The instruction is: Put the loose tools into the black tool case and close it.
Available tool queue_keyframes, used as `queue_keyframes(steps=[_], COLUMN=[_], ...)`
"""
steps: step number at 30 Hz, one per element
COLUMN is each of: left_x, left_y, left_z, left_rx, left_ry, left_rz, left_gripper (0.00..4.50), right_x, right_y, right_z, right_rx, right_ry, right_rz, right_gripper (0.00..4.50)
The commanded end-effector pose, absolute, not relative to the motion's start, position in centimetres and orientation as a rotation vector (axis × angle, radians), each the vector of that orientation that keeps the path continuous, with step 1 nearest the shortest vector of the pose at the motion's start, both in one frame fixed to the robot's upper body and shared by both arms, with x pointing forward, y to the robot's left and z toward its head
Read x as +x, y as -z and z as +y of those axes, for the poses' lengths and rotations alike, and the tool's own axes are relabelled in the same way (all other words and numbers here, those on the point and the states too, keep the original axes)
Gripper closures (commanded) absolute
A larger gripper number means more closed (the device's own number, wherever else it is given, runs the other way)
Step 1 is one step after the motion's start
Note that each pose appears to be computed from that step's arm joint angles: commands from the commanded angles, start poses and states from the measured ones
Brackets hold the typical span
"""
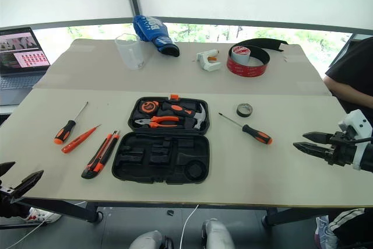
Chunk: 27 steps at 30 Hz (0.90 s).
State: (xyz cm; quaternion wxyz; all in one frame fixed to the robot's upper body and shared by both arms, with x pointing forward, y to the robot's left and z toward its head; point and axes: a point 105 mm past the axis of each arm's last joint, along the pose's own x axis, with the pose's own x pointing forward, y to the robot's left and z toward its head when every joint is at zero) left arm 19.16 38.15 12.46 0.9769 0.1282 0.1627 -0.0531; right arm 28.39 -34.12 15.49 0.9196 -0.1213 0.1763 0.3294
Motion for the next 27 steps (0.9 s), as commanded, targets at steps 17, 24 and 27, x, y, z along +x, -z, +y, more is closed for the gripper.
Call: queue_keyframes(steps=[17, 24, 27], left_x=[28.4, 32.9, 33.9], left_y=[-16.3, -14.0, -13.0], left_z=[36.3, 37.8, 38.5], left_rx=[0.174, 0.207, 0.199], left_ry=[0.104, 0.055, 0.034], left_rz=[0.349, 0.477, 0.511], left_gripper=[0.00, 0.00, 0.00], right_x=[27.8, 27.4, 27.1], right_y=[-22.6, -23.9, -23.8], right_z=[-23.2, -16.7, -15.4], right_rx=[-0.384, -0.429, -0.429], right_ry=[-1.032, -1.192, -1.222], right_rz=[0.125, 0.014, -0.003], right_gripper=[1.20, 1.20, 1.20])
